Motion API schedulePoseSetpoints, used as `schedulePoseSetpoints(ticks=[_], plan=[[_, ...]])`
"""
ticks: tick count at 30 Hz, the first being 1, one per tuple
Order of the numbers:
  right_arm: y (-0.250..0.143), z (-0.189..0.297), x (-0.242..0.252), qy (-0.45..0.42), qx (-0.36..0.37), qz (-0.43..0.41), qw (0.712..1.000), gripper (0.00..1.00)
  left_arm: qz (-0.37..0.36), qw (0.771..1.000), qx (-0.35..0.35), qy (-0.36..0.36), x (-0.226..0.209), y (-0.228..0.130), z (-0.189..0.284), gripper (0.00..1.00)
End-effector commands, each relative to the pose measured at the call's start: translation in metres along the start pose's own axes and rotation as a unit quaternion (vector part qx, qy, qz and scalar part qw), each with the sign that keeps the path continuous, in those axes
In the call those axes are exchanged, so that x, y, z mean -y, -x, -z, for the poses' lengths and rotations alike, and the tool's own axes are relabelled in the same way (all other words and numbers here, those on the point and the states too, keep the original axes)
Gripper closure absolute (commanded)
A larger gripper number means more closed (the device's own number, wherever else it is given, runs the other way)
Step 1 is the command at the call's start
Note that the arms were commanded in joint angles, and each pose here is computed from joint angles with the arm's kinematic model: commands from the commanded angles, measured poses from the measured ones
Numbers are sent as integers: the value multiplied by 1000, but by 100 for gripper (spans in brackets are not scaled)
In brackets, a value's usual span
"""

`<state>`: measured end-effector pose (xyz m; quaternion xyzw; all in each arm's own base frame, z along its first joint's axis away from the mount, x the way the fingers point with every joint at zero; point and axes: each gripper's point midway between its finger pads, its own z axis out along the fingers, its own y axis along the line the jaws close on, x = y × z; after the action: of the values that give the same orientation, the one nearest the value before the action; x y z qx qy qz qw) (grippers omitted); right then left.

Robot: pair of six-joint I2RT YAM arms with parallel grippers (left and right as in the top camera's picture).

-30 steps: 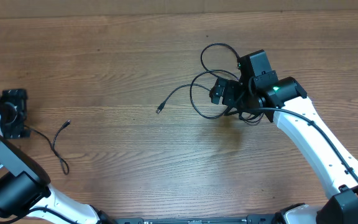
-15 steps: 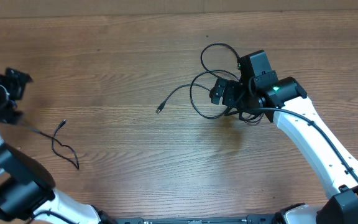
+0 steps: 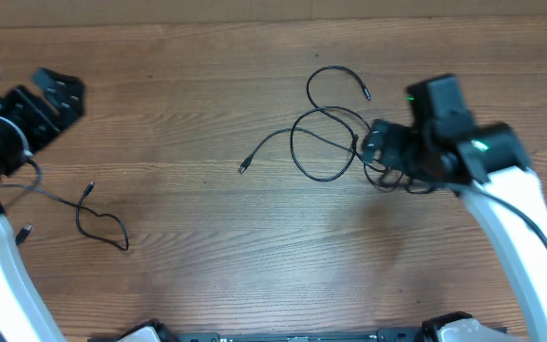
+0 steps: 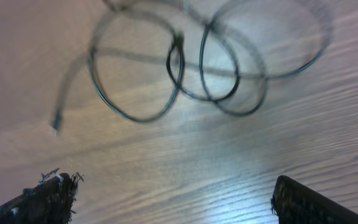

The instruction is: Untangle cables

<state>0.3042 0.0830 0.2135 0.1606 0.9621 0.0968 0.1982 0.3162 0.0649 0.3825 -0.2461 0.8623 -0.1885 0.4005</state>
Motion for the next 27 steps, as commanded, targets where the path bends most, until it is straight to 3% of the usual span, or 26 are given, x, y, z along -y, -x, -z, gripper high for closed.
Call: schedulePoseSetpoints(ticks=[1, 7, 12, 20, 27], plan=[[10, 53, 15, 13, 71, -21, 997, 0, -73, 997, -2, -28, 41, -33, 29, 0], [7, 75, 19, 29, 100, -24, 994, 0, -125, 989, -61, -41, 64, -92, 37, 0], [19, 60, 11, 28, 101, 29, 994, 0, -86, 991, -99, -5, 53, -125, 11, 1], [28, -17, -5, 19, 26, 162, 986, 3, -25, 987, -151, 56, 22, -172, -44, 0], [12, -100, 9, -22, -85, 209, 974, 4, -17, 979, -191, 65, 14, -190, -62, 0]])
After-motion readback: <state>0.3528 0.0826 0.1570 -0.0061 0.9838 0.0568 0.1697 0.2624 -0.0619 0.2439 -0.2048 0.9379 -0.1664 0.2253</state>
